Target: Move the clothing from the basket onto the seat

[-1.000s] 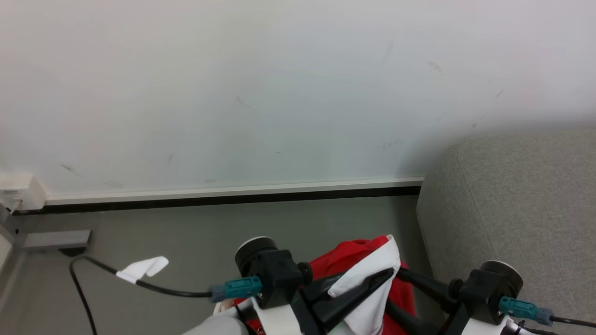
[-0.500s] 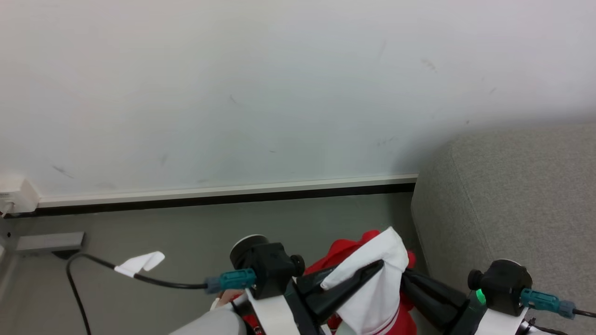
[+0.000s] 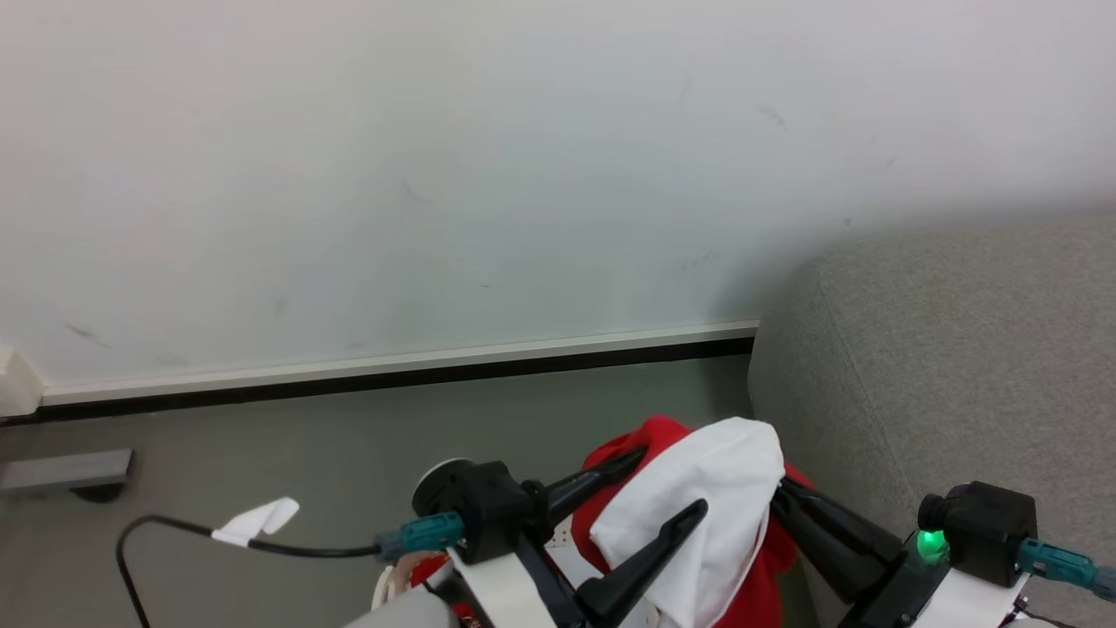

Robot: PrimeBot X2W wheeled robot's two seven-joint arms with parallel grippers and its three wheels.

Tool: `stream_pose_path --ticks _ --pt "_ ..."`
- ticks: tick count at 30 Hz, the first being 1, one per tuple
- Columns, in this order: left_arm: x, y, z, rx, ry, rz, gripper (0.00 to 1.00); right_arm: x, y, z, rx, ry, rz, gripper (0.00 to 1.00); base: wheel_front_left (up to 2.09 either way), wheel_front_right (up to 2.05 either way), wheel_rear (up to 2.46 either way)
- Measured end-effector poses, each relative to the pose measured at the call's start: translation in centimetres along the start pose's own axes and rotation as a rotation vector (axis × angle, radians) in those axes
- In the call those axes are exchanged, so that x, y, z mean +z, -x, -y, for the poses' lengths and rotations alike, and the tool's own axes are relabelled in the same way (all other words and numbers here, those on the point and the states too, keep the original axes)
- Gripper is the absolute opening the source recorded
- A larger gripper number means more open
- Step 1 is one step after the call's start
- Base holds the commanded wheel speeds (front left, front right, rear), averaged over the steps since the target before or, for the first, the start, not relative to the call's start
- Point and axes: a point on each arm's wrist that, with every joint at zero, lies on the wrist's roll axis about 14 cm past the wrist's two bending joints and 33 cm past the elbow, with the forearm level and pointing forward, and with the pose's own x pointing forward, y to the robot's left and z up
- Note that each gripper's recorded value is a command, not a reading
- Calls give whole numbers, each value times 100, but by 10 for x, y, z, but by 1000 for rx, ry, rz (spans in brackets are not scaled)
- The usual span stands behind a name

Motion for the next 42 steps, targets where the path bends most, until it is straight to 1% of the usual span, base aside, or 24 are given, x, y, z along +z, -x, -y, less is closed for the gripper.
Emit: stream_pose_path --ticks 5,13,15,22,27,32,35,39,40,42 --pt "-13 0 5 6 11 -9 100 6 14 18 -78 13 33 0 0 0 0" --pt "-28 -11 23 -46 33 -21 100 24 53 54 -240 62 86 0 0 0 0" --pt "-29 -16 27 -70 28 -16 100 33 65 63 -289 75 111 0 0 0 0" --pt "-38 -36 46 -160 57 -21 100 50 107 86 -444 130 147 0 0 0 0" --pt "-44 -50 55 -219 95 -18 100 52 126 98 -527 134 147 0 0 0 0" --pt "-51 -59 49 -241 113 -19 100 55 133 117 -606 150 149 0 0 0 0" --pt "-55 -63 41 -244 116 -23 100 58 129 130 -640 150 163 0 0 0 0" --pt "-62 -69 22 -229 113 -30 100 70 110 157 -671 162 193 0 0 0 0" --pt "-65 -72 9 -219 104 -28 100 79 99 173 -685 185 202 0 0 0 0" --pt "-67 -76 -4 -210 93 -26 100 88 86 191 -694 200 209 0 0 0 0"
